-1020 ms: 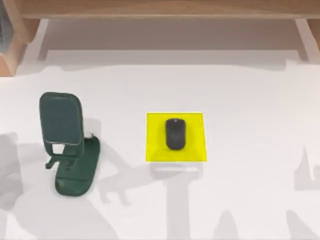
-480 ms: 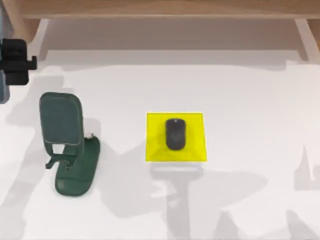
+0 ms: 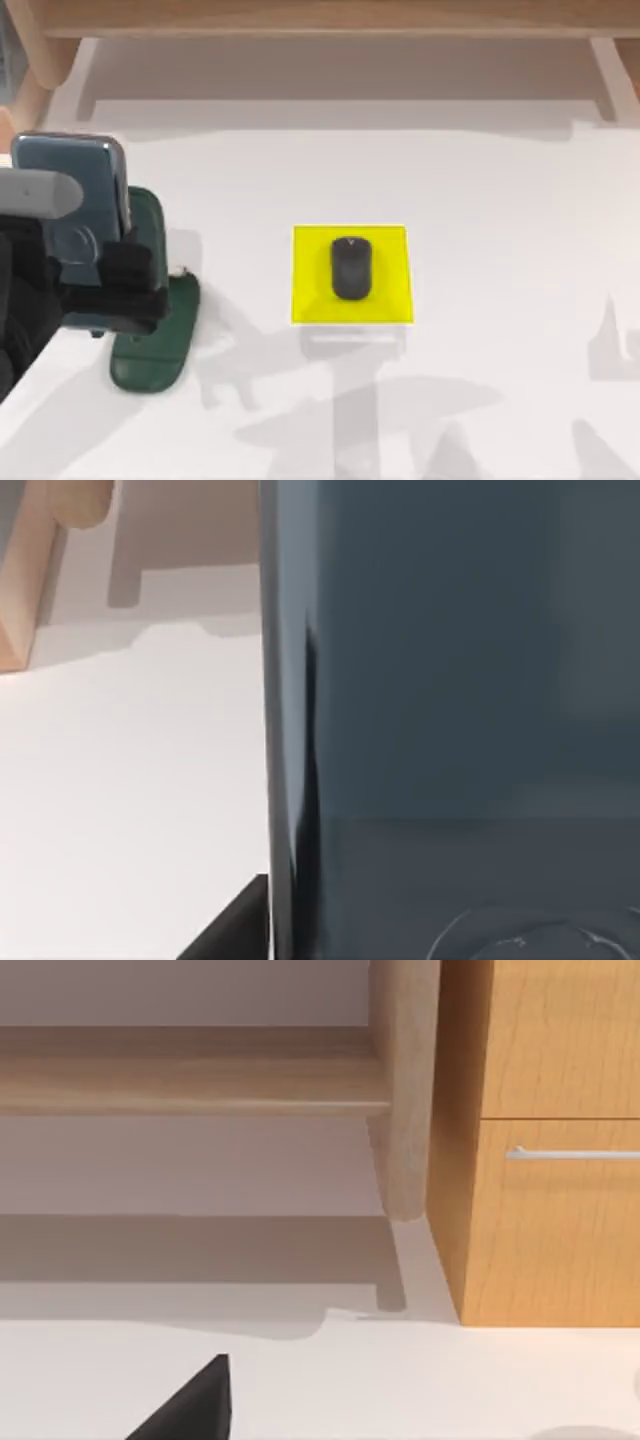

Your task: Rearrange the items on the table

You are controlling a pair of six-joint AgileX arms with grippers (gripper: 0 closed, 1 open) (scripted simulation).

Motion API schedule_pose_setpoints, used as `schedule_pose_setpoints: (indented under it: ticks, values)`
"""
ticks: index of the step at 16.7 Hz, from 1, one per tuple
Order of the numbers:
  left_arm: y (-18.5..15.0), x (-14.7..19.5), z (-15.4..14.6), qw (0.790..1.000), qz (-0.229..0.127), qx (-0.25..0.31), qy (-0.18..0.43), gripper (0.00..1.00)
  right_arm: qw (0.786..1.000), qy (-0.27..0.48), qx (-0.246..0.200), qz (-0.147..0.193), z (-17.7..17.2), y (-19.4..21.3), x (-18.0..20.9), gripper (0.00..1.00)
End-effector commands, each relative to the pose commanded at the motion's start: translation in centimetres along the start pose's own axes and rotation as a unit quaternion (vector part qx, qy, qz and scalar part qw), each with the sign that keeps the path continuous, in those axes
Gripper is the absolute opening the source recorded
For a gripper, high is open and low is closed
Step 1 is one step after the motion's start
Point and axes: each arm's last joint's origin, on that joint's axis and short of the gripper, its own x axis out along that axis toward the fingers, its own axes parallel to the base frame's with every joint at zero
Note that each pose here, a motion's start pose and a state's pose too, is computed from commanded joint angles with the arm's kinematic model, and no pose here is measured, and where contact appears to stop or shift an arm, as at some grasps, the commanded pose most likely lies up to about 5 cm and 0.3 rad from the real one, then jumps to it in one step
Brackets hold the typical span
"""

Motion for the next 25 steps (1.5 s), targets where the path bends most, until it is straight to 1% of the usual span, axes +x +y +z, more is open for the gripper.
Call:
schedule_pose_setpoints:
  ticks: [6,8,13,17,22,25]
  values:
    - [0.0,0.0,-0.2,1.000,-0.002,0.001,0.002,0.00,1.000,0.000,0.000,0.000,0.0,0.0,0.0,1.00]
    - [-0.1,-0.4,0.1,1.000,-0.006,0.007,-0.008,0.00,1.000,0.000,0.000,0.000,0.0,0.0,0.0,1.00]
    - [-0.5,-2.7,1.6,0.996,-0.049,0.040,-0.067,0.00,1.000,0.000,0.000,0.000,0.0,0.0,0.0,1.00]
    - [-0.6,-3.9,2.4,0.991,-0.072,0.047,-0.102,0.00,1.000,0.000,0.000,0.000,0.0,0.0,0.0,1.00]
    - [-0.8,-4.6,3.0,0.987,-0.089,0.050,-0.128,0.00,1.000,0.000,0.000,0.000,0.0,0.0,0.0,1.00]
    - [-0.9,-4.7,3.3,0.984,-0.099,0.040,-0.140,0.00,1.000,0.000,0.000,0.000,0.0,0.0,0.0,1.00]
